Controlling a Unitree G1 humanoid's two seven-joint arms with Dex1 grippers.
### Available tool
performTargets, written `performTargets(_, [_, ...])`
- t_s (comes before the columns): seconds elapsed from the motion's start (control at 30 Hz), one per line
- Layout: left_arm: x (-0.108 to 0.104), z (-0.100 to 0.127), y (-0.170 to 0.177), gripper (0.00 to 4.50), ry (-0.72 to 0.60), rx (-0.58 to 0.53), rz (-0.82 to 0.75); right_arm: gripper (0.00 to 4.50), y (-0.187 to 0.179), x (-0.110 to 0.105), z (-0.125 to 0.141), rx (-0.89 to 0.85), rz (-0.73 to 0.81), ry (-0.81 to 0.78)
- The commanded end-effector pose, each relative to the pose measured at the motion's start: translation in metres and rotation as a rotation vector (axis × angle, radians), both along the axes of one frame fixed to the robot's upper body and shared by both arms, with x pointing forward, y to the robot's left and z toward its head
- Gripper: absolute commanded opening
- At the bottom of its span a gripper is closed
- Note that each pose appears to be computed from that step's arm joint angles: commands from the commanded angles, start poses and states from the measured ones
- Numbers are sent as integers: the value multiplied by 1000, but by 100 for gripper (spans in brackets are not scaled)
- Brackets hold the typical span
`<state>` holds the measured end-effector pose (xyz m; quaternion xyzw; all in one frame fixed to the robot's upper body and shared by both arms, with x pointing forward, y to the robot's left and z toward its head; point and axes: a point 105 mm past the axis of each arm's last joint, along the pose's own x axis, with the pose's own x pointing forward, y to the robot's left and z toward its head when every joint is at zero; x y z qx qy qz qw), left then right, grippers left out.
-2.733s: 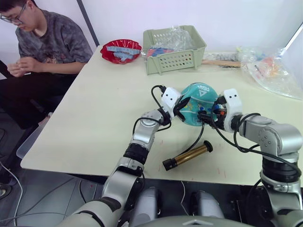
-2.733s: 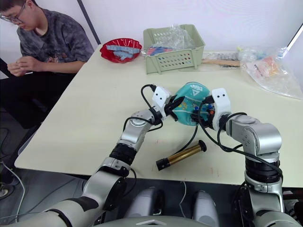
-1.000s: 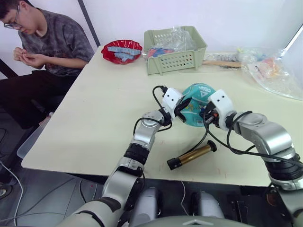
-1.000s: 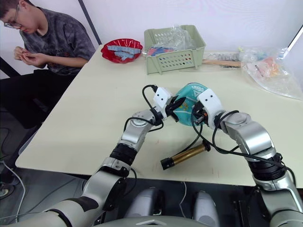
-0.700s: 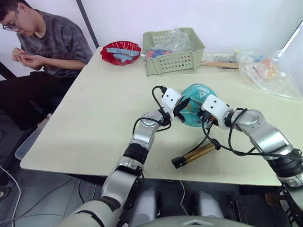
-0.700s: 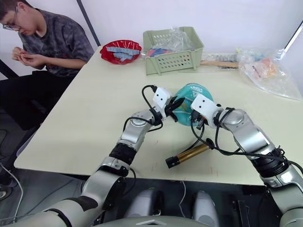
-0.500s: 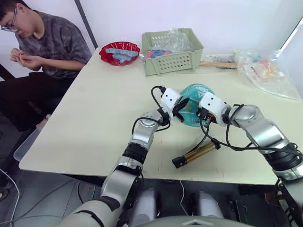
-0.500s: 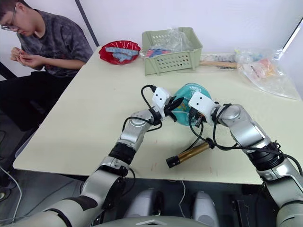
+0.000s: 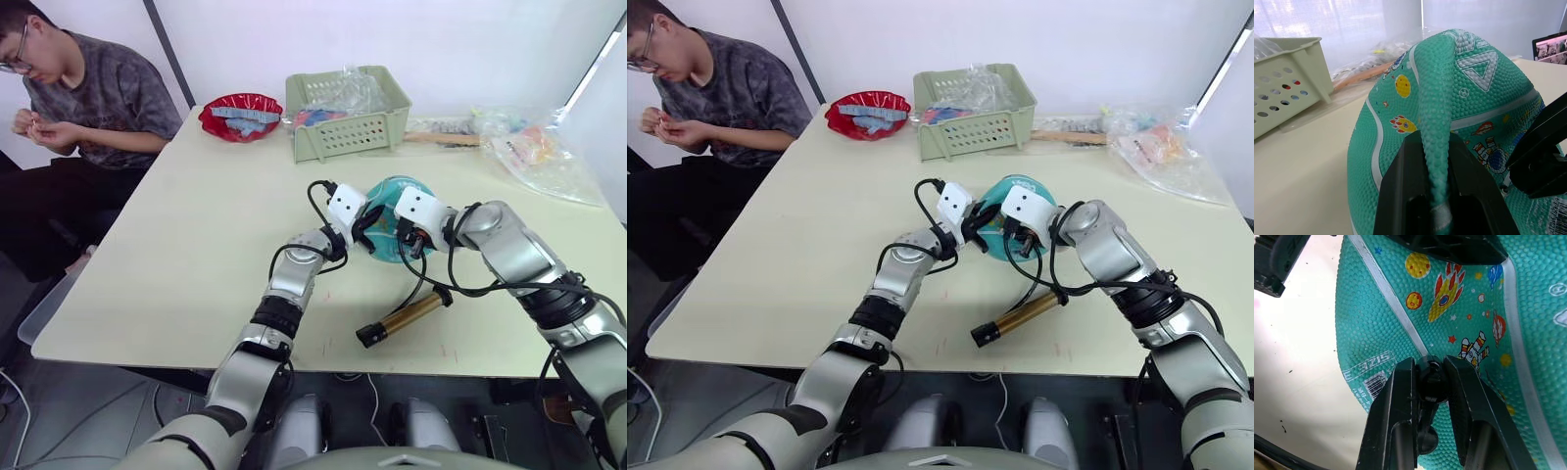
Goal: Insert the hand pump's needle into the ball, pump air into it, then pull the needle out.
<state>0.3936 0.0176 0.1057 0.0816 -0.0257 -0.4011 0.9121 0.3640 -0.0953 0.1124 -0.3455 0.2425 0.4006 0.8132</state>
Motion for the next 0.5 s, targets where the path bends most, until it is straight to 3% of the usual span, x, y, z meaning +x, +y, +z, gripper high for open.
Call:
performTargets(0.03, [-17,-50,-9,0,160,90,-55,31,-19,-11,-60,-120,-77,193])
performTargets(0.5, [-17,-53,-5,0,168,94,-42,31,-16,-10,-87,-155,-98,257])
